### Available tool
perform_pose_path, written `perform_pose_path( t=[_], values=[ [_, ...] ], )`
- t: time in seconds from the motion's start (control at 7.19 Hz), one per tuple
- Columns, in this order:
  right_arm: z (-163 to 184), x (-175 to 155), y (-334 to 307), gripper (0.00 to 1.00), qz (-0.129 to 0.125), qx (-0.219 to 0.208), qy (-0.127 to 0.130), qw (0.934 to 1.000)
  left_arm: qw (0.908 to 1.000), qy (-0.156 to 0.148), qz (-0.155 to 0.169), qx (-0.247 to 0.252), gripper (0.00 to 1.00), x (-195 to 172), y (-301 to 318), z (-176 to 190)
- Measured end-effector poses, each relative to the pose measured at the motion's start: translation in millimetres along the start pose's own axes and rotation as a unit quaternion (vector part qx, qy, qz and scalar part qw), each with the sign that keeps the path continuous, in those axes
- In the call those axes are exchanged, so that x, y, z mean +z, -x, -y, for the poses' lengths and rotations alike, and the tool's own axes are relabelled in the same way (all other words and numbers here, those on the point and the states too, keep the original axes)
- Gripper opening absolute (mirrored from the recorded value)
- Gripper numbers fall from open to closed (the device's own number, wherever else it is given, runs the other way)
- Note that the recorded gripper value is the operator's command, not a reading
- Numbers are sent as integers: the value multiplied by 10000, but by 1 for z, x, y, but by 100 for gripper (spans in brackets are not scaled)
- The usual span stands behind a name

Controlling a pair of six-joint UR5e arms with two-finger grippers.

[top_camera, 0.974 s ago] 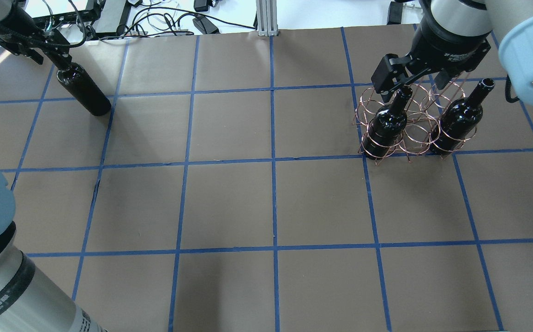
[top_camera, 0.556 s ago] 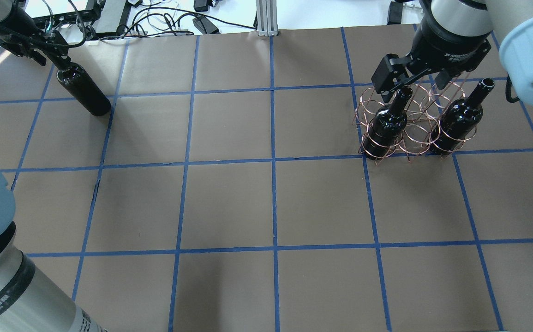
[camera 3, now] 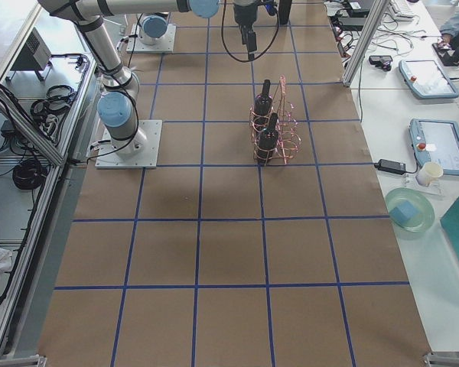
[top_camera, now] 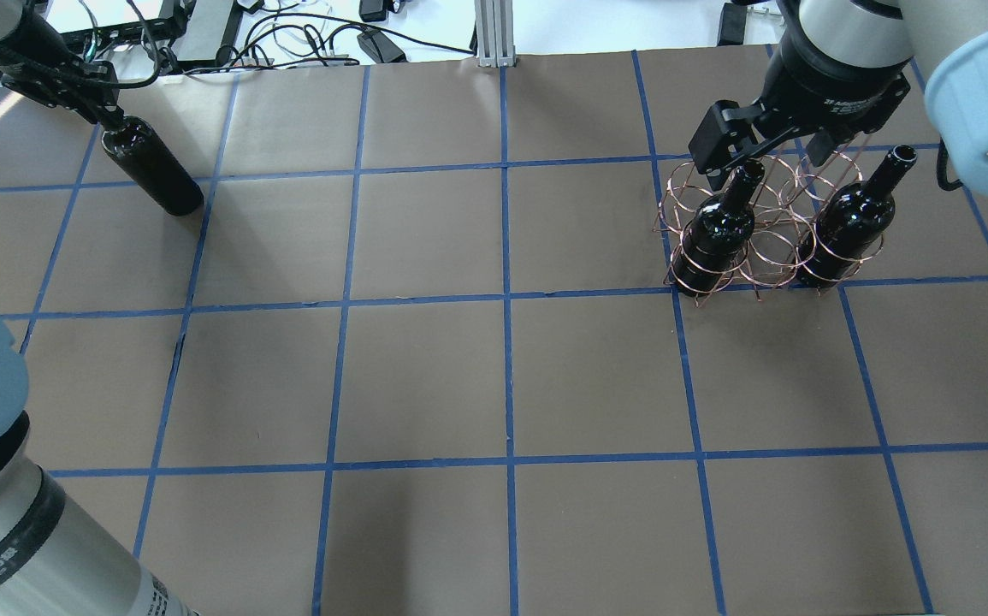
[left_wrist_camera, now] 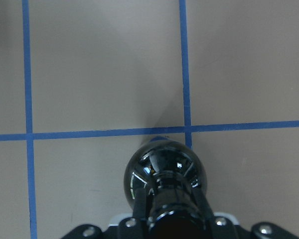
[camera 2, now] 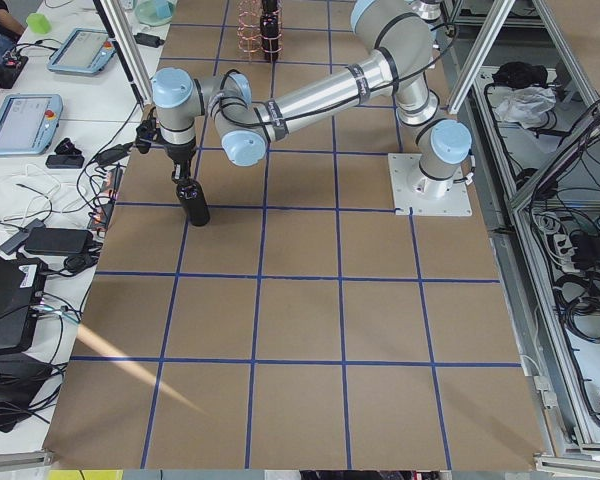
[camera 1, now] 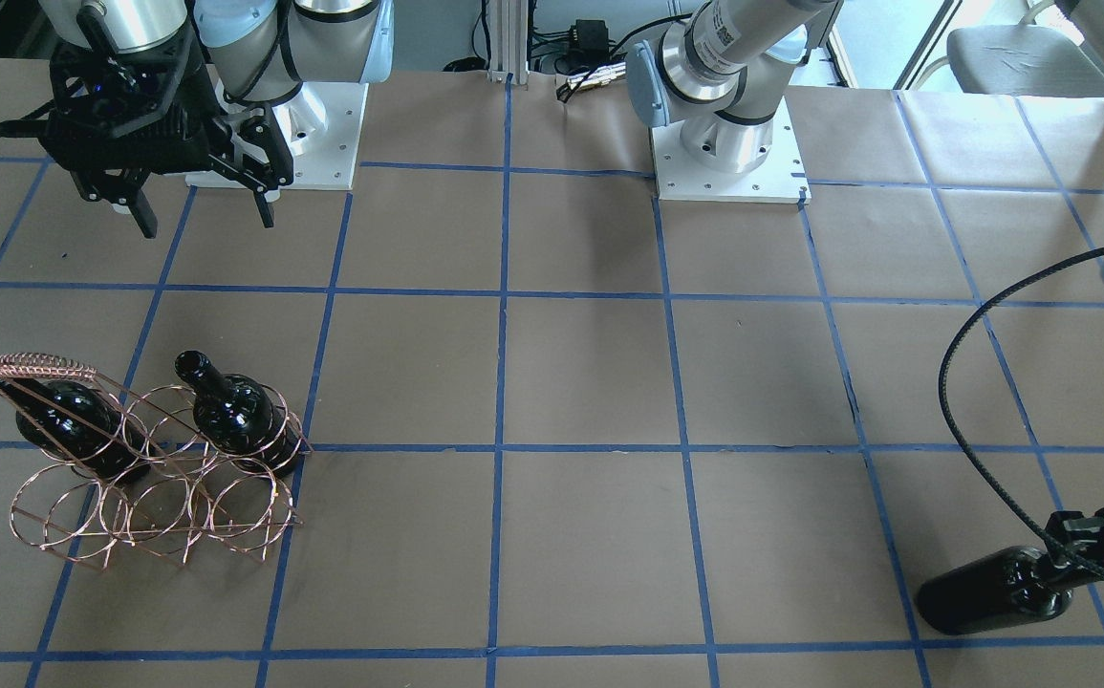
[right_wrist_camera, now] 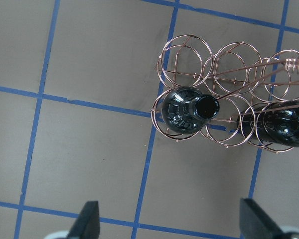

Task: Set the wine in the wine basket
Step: 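Lower the held bottle upright toward the table with the left gripper, then carry the bottle toward the table center and set it upright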

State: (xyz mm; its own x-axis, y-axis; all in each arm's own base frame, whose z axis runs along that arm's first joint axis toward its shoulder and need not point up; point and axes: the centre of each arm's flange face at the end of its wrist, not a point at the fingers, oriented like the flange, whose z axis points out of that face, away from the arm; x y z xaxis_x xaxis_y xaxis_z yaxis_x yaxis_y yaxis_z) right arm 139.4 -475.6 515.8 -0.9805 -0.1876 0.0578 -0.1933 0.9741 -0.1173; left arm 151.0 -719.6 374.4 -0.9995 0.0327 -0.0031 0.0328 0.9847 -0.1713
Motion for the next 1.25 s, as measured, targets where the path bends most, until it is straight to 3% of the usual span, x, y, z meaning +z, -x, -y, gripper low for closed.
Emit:
perform_pose_path(
  t=[0.56,0.97,1.25],
  values=[
    [0,0,0,100,2,-4,6,10000,9999,-109,69,-31,0,-42,-44,-4],
    [-1,0,1,100,0,-10,9,10000,9990,-70,-22,-443,0,-63,-179,-26],
    [-1,0,1,100,6,-9,17,10000,9980,7,-79,-628,0,-68,-285,-66]
  ],
)
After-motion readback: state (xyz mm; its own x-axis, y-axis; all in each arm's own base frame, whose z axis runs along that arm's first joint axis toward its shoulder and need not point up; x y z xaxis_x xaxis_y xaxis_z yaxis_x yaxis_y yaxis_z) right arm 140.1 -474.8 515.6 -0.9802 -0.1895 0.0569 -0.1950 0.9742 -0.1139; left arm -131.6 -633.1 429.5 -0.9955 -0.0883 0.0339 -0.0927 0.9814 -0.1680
